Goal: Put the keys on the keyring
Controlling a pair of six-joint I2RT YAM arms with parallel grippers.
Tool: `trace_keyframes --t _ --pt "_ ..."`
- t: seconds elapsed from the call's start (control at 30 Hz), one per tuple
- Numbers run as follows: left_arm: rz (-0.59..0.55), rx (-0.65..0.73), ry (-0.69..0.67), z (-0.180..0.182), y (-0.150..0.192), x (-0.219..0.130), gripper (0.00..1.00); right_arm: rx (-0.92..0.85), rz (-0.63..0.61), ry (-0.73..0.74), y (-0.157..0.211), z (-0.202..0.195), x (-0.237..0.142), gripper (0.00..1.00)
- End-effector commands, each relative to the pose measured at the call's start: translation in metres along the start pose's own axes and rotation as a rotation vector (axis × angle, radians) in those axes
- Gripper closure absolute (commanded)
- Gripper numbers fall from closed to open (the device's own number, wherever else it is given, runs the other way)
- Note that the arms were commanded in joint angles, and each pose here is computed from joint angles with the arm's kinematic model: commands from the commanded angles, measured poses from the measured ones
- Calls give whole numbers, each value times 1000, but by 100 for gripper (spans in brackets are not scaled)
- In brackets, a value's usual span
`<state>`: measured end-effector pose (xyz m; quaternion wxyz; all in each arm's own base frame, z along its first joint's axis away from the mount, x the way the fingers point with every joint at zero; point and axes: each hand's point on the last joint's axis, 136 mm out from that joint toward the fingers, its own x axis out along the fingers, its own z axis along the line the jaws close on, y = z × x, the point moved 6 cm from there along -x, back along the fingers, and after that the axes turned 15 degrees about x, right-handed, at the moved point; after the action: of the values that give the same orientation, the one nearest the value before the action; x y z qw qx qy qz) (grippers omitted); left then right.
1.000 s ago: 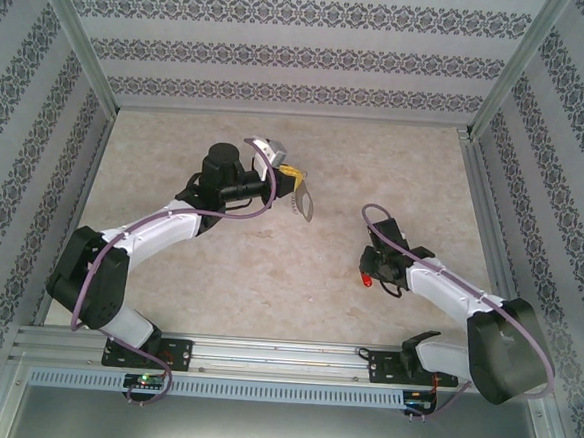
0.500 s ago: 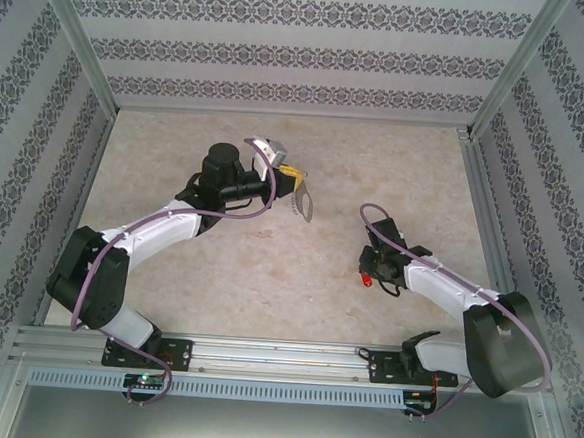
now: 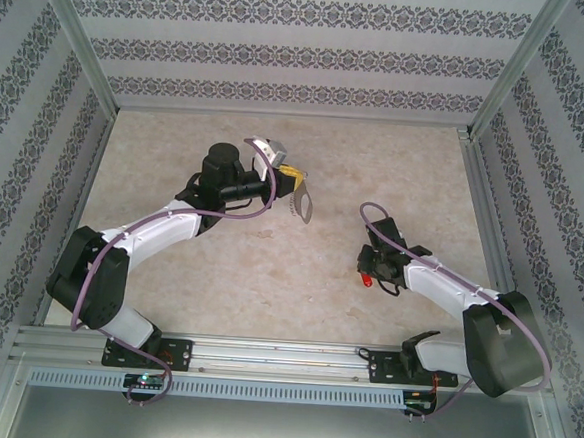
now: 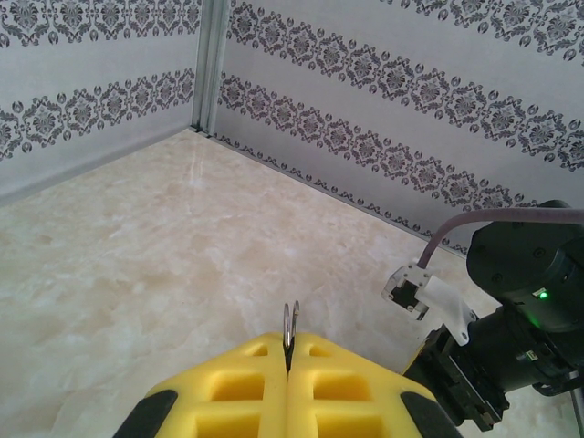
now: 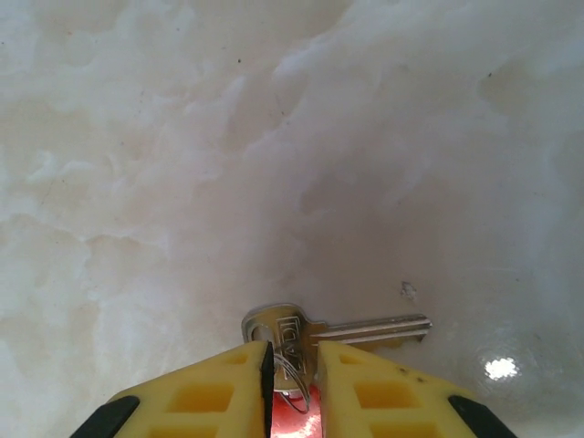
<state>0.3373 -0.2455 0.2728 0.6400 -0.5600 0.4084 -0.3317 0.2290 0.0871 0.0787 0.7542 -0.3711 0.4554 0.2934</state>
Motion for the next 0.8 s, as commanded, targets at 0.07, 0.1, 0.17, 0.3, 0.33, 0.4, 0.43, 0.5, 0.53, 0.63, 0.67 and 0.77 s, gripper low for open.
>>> trace_keyframes --t 0.07,0.1,0.17,0.3,0.33,0.4,0.43,0.5,0.53,0.63,0.67,0.77 --pt "-78 54 28 -7 -20 -2 100 -14 16 -26 5 4 1 79" --pt "-79 54 27 -7 -21 -2 100 -14 17 -28 5 4 0 80" --pt "-79 54 27 -7 -20 -2 100 -18 21 -29 6 4 0 80" --pt "-81 53 30 -7 -21 -1 100 -20 28 -28 8 3 0 81" --pt "-82 53 28 -7 -21 -1 100 -20 29 -28 9 3 0 81" --pt "-83 54 30 -7 -21 -1 100 -18 26 -27 9 2 0 82" --pt "-82 53 31 -7 -21 -1 100 -19 26 -25 9 2 -1 83" --pt "-86 53 33 -7 -22 -1 100 -19 25 -21 9 1 -1 83" --pt "-87 52 34 -7 -23 -1 100 -17 24 -18 9 0 -1 84" --pt "-88 51 35 -7 -22 -1 100 -18 23 -14 9 0 -1 84" --pt "-89 51 35 -7 -22 -1 100 -19 23 -11 9 -1 -1 84" --pt "-92 51 37 -7 -23 -1 100 -19 21 -9 9 -1 -2 86"
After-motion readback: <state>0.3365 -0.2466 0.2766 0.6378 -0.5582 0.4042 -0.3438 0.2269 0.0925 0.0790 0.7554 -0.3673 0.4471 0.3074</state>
